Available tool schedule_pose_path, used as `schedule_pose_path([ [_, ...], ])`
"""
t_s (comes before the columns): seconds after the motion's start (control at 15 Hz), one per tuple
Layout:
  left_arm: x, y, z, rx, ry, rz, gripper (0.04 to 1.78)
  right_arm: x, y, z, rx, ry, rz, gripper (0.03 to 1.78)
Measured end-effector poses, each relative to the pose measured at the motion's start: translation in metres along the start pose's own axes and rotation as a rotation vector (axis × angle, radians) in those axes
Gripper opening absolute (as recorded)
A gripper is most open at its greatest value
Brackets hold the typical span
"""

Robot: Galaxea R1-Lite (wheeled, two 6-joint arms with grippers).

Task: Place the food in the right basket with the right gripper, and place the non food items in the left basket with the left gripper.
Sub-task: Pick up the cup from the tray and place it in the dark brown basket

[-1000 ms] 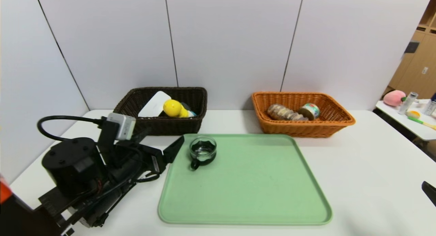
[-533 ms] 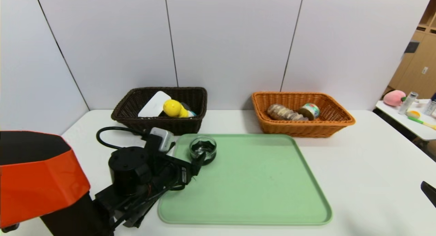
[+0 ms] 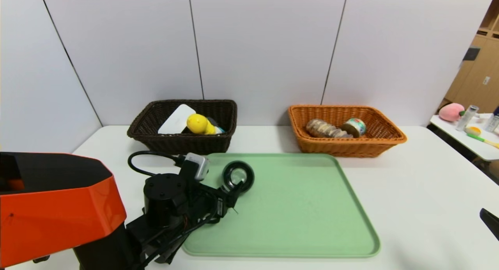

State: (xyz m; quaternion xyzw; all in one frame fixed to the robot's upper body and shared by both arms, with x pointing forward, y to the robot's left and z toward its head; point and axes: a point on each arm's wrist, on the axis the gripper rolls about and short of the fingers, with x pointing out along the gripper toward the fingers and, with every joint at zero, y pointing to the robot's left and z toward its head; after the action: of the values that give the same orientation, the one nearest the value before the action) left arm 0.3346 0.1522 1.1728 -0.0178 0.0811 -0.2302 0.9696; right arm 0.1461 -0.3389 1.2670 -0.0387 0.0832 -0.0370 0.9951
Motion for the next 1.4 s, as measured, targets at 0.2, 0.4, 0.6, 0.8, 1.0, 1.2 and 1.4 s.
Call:
schedule_pose_path([
  [0.2, 0.001, -0.001, 0.002, -0.001, -0.012, -0.001, 1.69, 0.000, 0.000, -0.001, 0.000, 0.004, 0.002, 1.70],
  [0.4, 0.002, -0.001, 0.008, -0.004, -0.034, 0.000, 1.69, 0.000, 0.000, -0.002, 0.000, 0.008, 0.007, 1.70],
  [0.6, 0.005, -0.002, 0.019, -0.016, -0.084, 0.024, 1.69, -0.001, 0.001, -0.006, 0.000, 0.010, 0.009, 1.70],
  [0.8, 0.004, -0.003, 0.024, -0.022, -0.105, 0.023, 1.69, -0.003, 0.000, -0.007, 0.001, 0.000, 0.006, 1.70],
  [1.0, -0.004, -0.015, 0.029, -0.048, -0.117, -0.022, 1.69, -0.004, 0.000, -0.006, 0.000, -0.008, 0.006, 1.70],
  [1.2, -0.019, -0.025, 0.029, -0.059, -0.105, -0.067, 1.69, -0.004, 0.000, -0.006, -0.001, -0.010, 0.006, 1.70],
  [1.4, -0.022, -0.027, 0.030, -0.058, -0.105, -0.075, 1.69, -0.005, 0.000, -0.006, -0.001, -0.011, 0.006, 1.70],
])
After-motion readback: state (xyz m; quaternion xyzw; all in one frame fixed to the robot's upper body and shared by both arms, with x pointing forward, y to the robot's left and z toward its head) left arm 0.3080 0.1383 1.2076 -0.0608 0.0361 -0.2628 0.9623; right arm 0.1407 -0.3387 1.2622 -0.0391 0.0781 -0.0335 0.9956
